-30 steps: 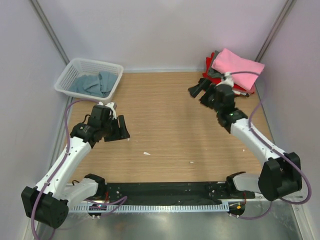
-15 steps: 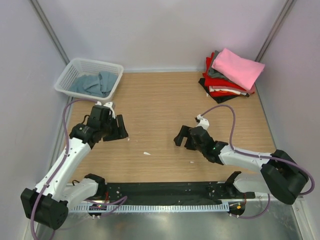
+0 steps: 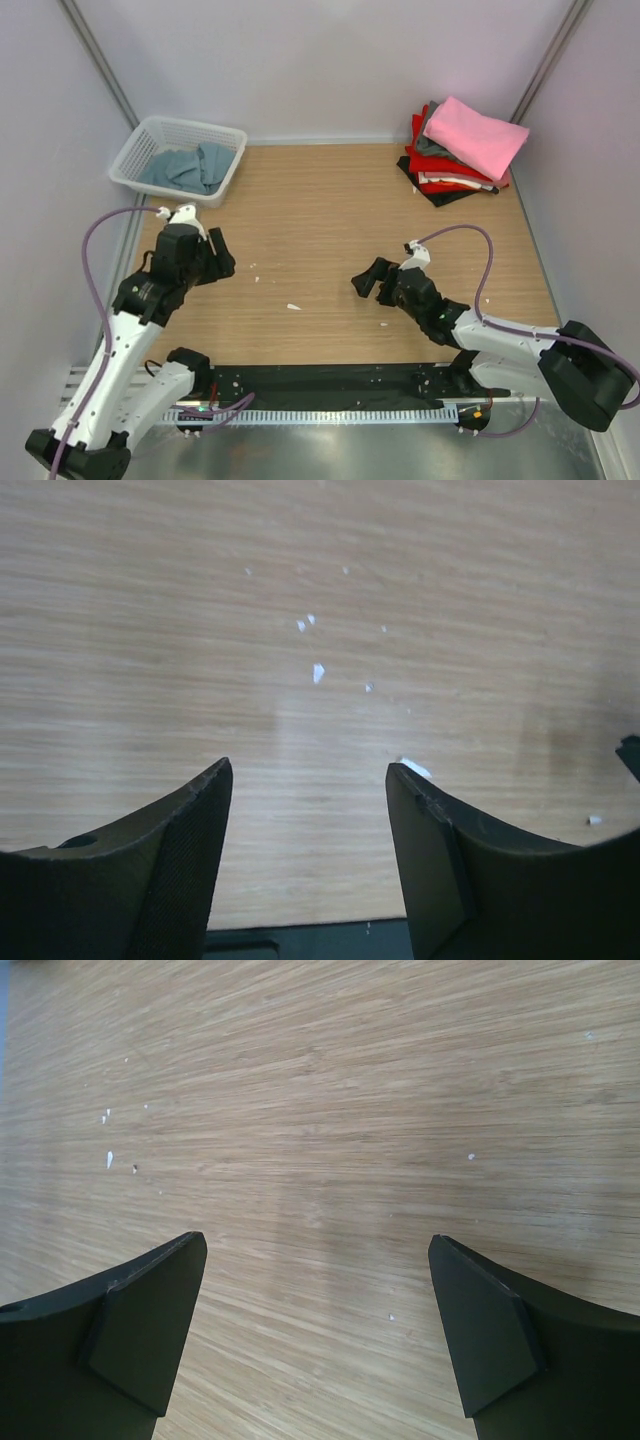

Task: Fold and stack the t-shirts
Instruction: Reset both grippers

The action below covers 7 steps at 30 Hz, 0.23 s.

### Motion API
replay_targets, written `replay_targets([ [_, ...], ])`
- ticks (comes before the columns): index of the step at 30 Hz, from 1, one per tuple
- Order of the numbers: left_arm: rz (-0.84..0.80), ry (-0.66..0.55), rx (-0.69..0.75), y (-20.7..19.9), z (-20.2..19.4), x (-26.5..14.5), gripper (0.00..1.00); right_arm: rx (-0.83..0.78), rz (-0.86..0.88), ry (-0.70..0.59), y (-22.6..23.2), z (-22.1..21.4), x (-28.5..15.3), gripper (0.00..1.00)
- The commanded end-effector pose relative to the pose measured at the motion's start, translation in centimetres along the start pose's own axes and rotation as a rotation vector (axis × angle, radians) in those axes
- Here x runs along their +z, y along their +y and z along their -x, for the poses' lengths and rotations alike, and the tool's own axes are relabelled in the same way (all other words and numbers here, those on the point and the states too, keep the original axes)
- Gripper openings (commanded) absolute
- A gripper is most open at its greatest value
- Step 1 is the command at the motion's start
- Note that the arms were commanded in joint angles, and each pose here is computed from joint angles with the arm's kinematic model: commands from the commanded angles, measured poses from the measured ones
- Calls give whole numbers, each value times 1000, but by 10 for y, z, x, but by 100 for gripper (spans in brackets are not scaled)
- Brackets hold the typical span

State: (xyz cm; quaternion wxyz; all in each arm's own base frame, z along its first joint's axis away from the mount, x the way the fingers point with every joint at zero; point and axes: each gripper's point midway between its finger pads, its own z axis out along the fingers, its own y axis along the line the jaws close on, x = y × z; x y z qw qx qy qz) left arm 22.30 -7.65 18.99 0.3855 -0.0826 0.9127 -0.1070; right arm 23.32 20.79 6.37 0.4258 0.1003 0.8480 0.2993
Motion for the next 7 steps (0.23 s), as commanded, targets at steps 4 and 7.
replay_targets([
  [4,136,-345,-54,33,54,-47,73,35,93,-49,22,13,-2,100],
  [7,199,-451,-55,39,89,-70,89,30,109,-49,24,13,-4,100],
])
